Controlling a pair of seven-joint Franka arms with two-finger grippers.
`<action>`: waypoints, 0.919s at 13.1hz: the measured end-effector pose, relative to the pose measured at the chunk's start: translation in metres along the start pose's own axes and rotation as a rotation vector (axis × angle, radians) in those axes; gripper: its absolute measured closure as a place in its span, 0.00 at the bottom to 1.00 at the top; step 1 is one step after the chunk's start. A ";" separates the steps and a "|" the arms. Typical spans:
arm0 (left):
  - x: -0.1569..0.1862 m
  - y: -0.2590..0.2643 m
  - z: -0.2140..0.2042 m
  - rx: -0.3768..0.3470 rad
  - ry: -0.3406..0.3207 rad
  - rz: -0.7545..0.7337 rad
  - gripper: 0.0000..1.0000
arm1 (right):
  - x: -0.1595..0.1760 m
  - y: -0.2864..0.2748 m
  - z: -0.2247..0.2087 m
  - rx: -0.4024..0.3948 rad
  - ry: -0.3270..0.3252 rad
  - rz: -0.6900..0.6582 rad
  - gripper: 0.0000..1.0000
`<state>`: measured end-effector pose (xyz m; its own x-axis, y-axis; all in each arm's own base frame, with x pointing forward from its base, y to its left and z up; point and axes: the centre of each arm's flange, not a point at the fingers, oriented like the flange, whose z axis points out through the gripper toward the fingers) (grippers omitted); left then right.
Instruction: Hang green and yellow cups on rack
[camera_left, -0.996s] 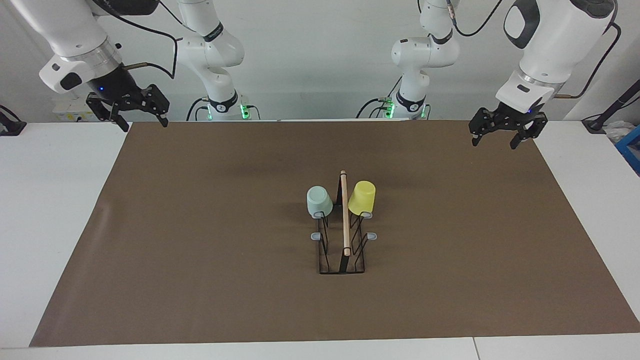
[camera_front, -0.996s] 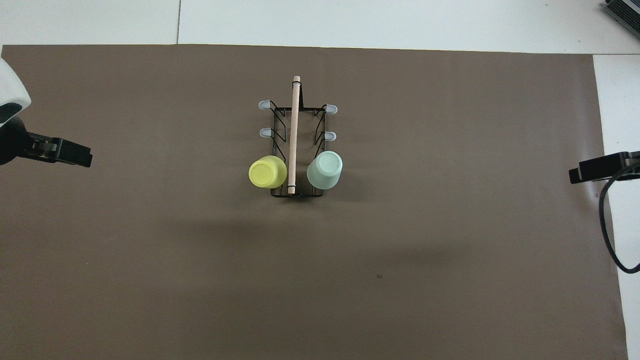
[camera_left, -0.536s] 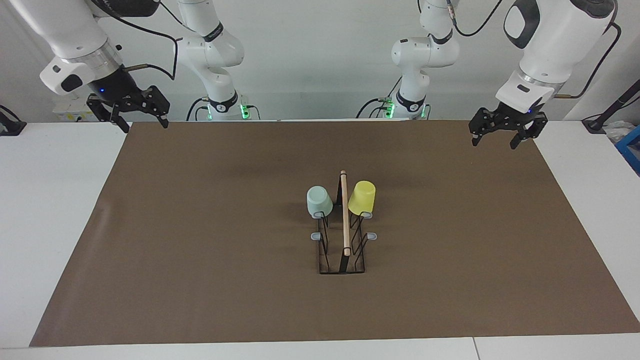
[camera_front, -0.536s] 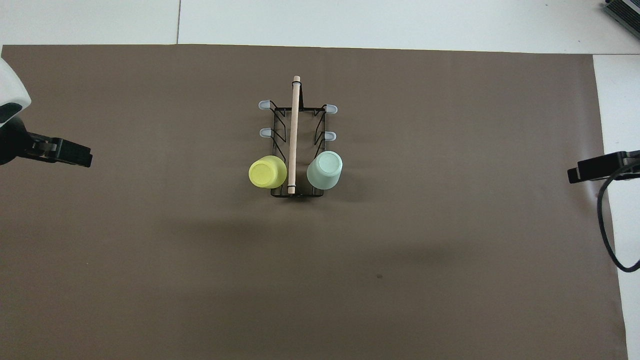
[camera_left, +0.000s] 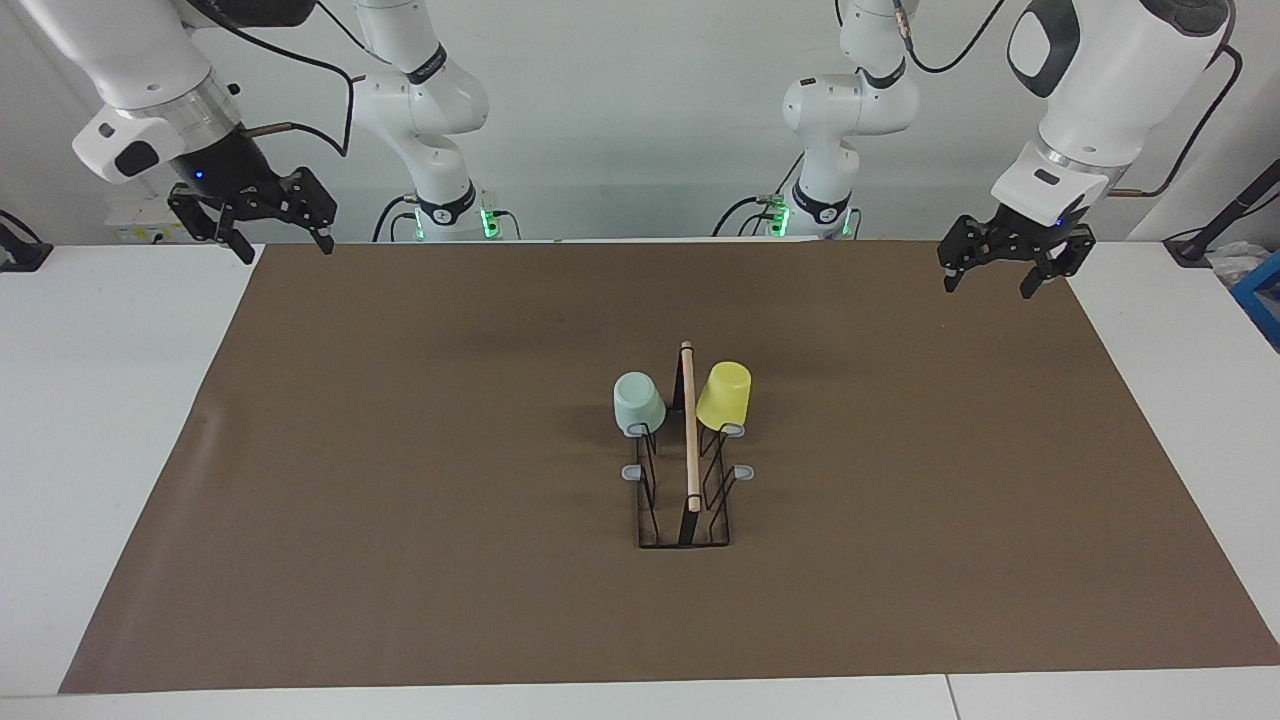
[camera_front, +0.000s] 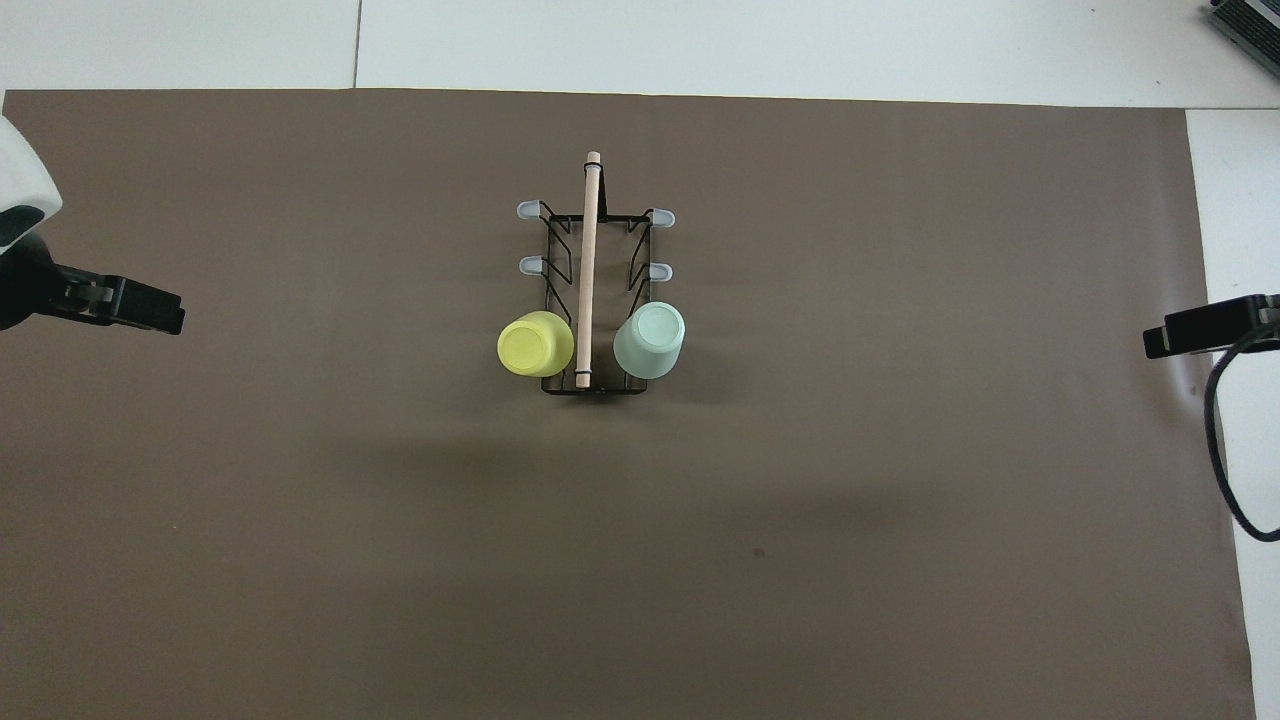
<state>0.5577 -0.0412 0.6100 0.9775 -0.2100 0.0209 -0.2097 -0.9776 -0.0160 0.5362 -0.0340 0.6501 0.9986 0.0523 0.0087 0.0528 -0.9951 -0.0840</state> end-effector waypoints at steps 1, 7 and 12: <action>0.000 0.000 0.000 0.000 0.000 0.000 0.00 | 0.001 0.000 -0.001 -0.001 0.004 -0.001 0.00; -0.001 -0.007 0.000 0.000 0.000 -0.012 0.00 | 0.006 0.002 0.000 -0.065 0.012 -0.011 0.00; -0.001 -0.007 -0.001 -0.009 0.003 -0.014 0.00 | 0.006 0.000 0.000 -0.068 0.012 -0.014 0.00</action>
<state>0.5582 -0.0345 0.6107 0.9803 -0.1959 0.0238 -0.1958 -0.9806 -0.0065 0.5424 -0.0339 0.6498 0.9976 0.0658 0.0213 0.0662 -0.9977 -0.0154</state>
